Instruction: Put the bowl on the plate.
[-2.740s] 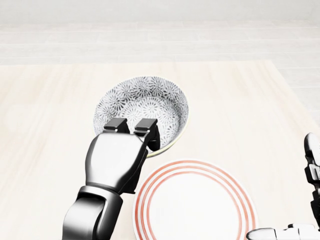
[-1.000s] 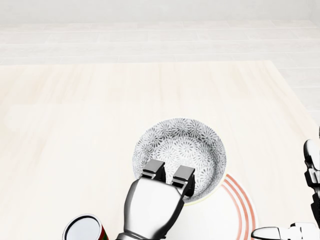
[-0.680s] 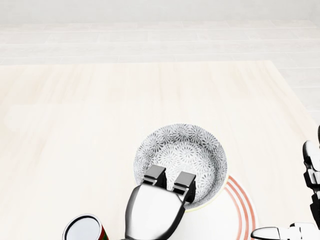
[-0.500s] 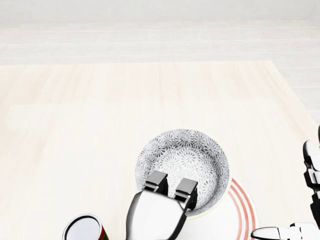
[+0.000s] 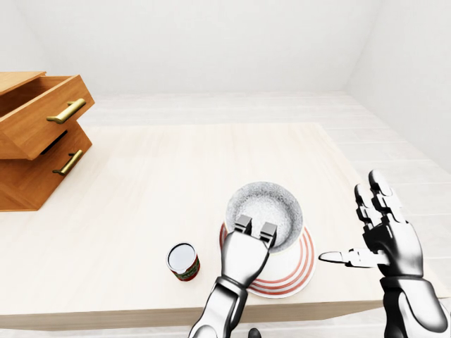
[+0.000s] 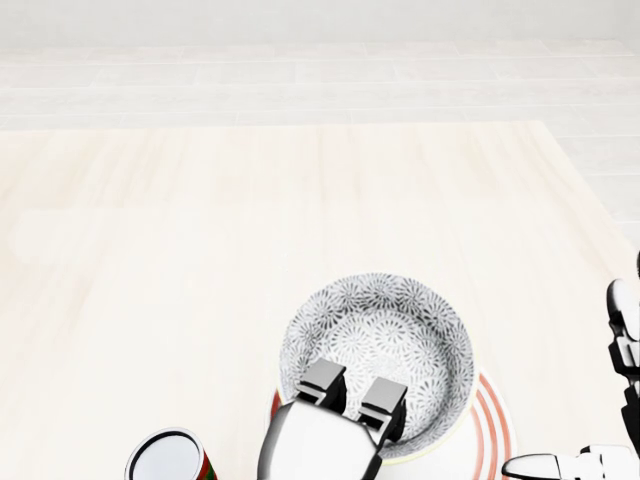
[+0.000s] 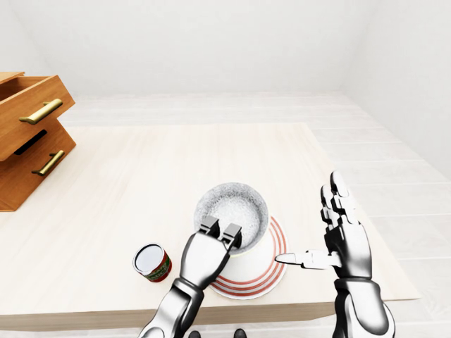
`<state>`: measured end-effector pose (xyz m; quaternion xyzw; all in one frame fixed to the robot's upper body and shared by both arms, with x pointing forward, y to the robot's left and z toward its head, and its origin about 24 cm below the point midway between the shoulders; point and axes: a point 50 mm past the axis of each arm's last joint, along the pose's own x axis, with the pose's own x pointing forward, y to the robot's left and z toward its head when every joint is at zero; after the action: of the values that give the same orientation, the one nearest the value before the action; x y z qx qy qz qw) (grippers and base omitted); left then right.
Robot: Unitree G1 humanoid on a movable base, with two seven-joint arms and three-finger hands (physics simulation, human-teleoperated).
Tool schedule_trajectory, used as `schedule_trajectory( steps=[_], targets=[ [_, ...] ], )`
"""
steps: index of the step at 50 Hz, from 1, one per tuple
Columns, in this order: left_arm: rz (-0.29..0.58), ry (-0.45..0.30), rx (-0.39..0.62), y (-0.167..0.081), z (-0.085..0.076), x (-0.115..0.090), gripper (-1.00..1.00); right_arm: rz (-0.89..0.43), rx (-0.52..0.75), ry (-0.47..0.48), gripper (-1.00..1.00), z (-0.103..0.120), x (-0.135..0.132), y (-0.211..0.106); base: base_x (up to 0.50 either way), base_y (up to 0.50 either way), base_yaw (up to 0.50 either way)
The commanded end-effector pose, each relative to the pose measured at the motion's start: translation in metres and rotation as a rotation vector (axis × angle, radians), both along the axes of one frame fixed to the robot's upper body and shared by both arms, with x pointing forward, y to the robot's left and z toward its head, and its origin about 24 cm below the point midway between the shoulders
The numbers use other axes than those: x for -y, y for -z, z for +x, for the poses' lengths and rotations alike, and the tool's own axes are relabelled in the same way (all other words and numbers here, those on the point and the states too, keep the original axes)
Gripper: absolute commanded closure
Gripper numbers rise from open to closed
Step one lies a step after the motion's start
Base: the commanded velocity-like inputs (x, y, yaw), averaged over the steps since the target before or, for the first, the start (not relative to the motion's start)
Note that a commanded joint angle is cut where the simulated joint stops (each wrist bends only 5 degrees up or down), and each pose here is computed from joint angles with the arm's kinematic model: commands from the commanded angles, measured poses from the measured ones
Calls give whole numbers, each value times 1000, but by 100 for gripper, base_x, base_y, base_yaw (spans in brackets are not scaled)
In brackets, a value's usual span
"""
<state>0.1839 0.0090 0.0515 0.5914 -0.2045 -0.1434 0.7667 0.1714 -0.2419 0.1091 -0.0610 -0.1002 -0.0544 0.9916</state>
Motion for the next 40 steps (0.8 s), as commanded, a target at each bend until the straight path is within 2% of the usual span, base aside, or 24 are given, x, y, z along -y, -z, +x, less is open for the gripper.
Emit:
schedule_trajectory(
  steps=[1, 13, 40],
  targets=[
    [-44, -2, 25, 0, -2, 0, 100, 7, -13, 0, -100, 2, 1, 4, 0, 0, 0],
    [-44, 2, 16, 6, -7, 0, 100, 14, -24, -2, -100, 4, 0, 6, 0, 0, 0],
    [-36, -8, 1, 16, -5, -1, 100, 15, -27, -1, -100, 5, 1, 7, 0, 0, 0]
  ],
)
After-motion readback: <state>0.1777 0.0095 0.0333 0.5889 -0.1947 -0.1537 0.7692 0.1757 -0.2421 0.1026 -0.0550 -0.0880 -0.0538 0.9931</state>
